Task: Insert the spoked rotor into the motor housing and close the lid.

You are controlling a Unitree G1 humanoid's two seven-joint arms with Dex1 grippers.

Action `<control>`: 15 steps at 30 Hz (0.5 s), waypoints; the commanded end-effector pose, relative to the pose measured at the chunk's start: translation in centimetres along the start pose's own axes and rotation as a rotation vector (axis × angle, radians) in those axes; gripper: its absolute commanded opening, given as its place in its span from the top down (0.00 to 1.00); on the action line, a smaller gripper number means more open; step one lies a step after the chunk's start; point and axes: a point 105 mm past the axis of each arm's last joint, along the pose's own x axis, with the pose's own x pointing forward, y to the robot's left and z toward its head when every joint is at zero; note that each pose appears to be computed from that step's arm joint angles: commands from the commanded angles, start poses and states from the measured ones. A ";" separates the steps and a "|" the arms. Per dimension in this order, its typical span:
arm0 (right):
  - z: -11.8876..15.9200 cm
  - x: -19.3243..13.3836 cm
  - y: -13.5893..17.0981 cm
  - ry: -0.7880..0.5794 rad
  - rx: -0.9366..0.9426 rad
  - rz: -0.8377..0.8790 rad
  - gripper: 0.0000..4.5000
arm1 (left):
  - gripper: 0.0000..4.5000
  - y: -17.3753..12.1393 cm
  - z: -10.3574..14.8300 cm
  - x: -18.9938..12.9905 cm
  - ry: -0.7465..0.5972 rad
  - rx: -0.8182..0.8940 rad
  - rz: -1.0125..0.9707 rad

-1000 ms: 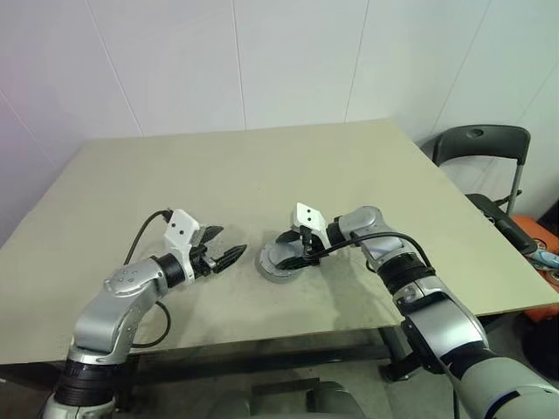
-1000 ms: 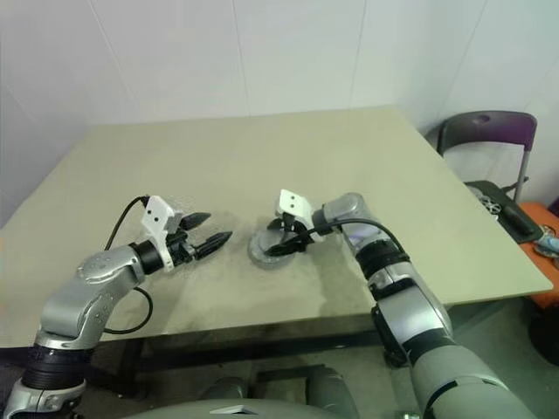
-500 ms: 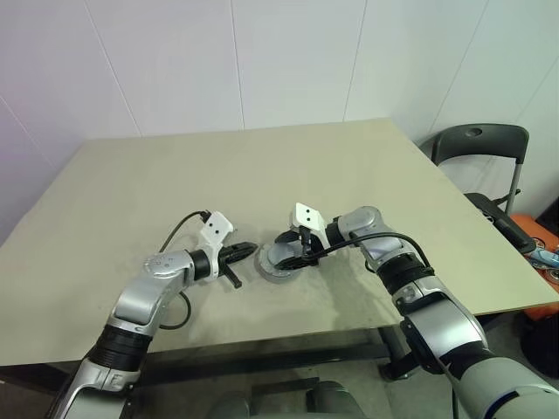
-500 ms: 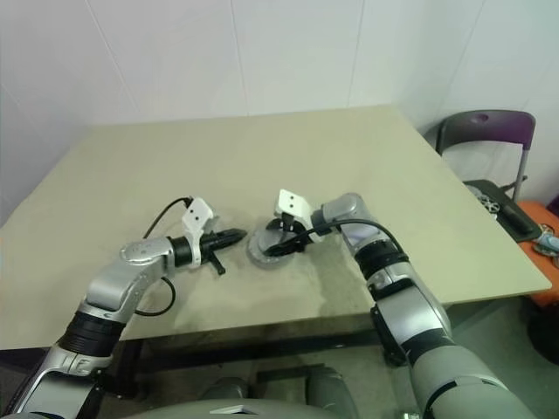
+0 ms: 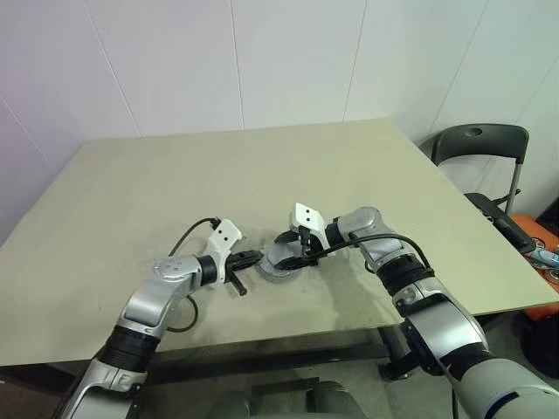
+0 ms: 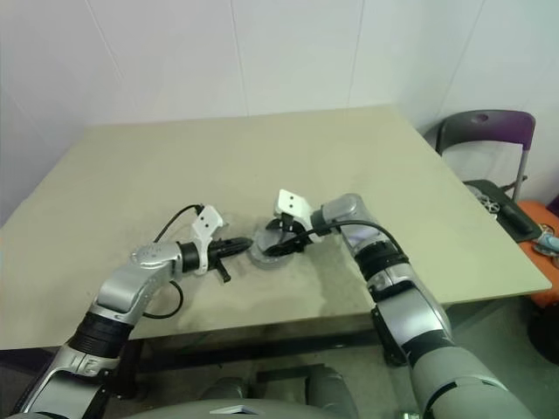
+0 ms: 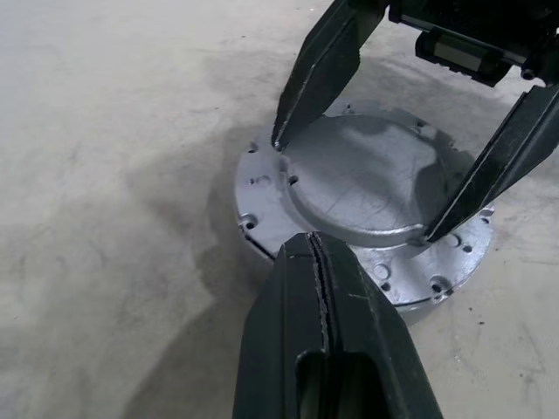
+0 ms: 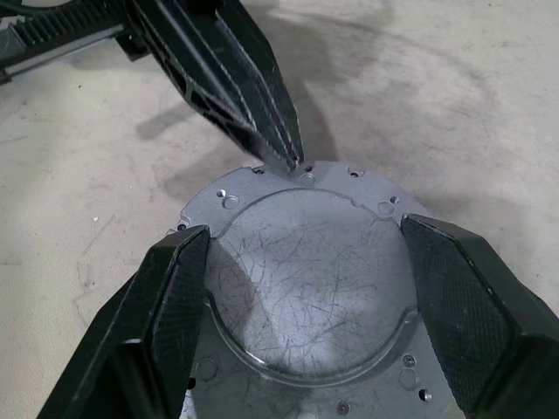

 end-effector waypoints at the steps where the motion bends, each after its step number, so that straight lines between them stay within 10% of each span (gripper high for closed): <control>1: -2.5 1.4 1.3 0.085 0.065 0.044 0.30 | 1.00 0.1 1.0 0.2 -0.017 0.045 -0.005; 15: -2.4 1.2 1.7 0.086 0.083 0.067 0.30 | 1.00 -0.1 -0.1 0.6 0.049 0.043 -0.034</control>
